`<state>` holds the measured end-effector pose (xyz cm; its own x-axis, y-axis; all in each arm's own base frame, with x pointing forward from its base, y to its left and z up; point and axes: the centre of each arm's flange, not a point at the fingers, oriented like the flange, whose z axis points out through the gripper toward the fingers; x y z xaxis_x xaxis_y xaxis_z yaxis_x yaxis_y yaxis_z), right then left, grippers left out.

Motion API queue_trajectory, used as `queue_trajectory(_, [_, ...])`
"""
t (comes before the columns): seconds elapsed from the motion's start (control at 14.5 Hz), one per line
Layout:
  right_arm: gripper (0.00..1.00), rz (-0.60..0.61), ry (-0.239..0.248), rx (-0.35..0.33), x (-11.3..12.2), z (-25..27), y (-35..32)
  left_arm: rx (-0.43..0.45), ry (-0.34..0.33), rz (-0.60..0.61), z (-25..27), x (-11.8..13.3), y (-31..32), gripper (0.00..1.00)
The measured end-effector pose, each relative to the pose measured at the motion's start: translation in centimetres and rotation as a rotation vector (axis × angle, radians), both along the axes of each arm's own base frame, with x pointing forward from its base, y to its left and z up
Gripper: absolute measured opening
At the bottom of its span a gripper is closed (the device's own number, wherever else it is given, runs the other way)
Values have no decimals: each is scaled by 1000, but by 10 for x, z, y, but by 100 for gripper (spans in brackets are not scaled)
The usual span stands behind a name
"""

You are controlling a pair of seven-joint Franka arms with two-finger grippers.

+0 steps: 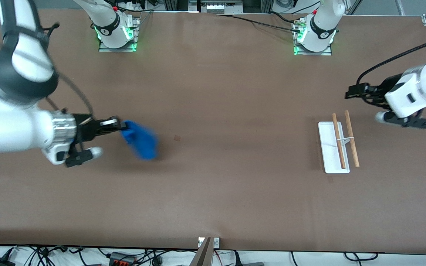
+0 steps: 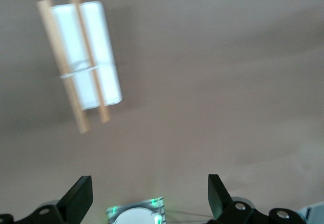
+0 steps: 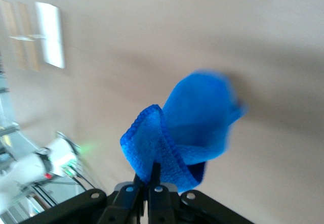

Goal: Pass towel and hang on rack
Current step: 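Lift the towel with the right gripper while the left gripper approaches, then grasp the towel with the left gripper beside the right gripper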

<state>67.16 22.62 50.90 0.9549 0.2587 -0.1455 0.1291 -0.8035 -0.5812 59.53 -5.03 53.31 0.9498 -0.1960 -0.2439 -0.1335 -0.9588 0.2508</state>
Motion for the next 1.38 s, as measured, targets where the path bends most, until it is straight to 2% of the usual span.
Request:
queue_trajectory(0.07, [4, -28, -33, 53, -6, 19, 35, -56, -24, -62, -9, 7, -2, 100])
queue_trajectory(0.21, [4, -67, -62, 129, -27, 45, 101, -183, -83, -198, -25, 20, -4, 100])
queue_trajectory(0.48, [4, -69, -123, 211, -76, 62, 214, -373, -257, -474, -47, 40, -20, 100])
queue_trajectory(0.69, [4, -77, -146, 238, -85, 63, 235, -537, -346, -616, -67, 46, -56, 100])
queue_trajectory(1.03, [4, -73, -142, 233, -86, 57, 239, -578, -493, -809, -80, 39, -157, 100])
queue_trajectory(1.17, [4, -66, -142, 235, -90, 57, 245, -579, -550, -843, -92, 29, -195, 100])
queue_trajectory(1.38, [4, -76, -147, 242, -89, 53, 249, -576, -602, -904, -107, 9, -226, 100])
